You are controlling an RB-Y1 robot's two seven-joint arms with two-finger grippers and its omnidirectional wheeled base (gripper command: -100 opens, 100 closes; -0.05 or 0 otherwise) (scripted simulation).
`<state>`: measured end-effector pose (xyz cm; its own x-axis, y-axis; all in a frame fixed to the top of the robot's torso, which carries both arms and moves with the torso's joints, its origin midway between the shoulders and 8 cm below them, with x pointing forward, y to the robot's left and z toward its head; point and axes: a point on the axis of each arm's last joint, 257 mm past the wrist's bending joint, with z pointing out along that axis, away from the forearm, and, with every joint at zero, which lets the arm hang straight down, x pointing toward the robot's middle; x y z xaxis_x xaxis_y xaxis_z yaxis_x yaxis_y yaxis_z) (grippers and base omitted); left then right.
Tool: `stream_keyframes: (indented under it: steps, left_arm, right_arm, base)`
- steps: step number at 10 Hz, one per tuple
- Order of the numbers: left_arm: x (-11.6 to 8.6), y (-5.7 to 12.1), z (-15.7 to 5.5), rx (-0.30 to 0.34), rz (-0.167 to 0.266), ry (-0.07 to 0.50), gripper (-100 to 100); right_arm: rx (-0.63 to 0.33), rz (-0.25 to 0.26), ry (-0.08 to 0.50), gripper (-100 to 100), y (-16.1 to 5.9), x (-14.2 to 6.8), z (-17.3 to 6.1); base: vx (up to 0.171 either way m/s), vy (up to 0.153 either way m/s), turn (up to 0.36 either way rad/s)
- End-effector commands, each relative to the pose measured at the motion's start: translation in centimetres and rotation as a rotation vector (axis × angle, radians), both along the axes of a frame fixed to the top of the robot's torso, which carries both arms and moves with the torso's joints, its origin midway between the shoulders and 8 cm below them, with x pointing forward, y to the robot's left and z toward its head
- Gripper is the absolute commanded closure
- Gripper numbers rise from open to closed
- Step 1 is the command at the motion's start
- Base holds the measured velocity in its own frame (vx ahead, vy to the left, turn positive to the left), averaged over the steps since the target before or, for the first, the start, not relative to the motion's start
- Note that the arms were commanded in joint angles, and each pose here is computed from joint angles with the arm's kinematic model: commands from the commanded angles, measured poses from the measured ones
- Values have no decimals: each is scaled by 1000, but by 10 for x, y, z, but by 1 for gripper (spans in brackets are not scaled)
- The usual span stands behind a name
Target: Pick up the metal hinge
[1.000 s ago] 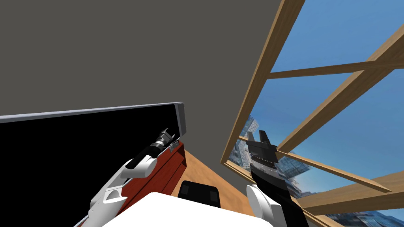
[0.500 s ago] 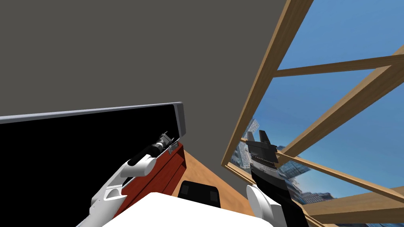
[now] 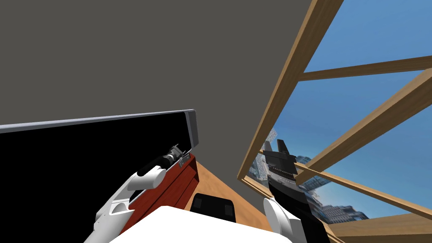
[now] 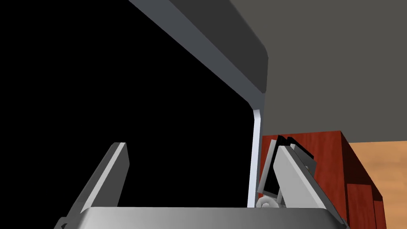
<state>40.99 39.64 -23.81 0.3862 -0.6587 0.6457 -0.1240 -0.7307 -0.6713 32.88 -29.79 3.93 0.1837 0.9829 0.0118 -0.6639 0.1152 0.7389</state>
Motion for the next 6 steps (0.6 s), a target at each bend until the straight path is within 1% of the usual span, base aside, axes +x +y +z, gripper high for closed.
stream_keyframes:
  steps: [1,3,4,6]
  left_arm:
    - [-4,5,-15,-52,20,48,-100]
    - [-9,5,-24,-59,22,85,-100]
    - [-13,9,-36,-105,40,119,-100]
    - [-18,8,-45,-112,42,159,-100]
  right_arm:
    - [0,0,0,0,0,0,0]
    - [0,0,0,0,0,0,0]
    - [0,0,0,0,0,0,0]
    - [0,0,0,0,0,0,0]
  base:
    - [40,10,-20]
    - [39,10,-5]
    - [45,11,-26]
    - [37,9,-8]
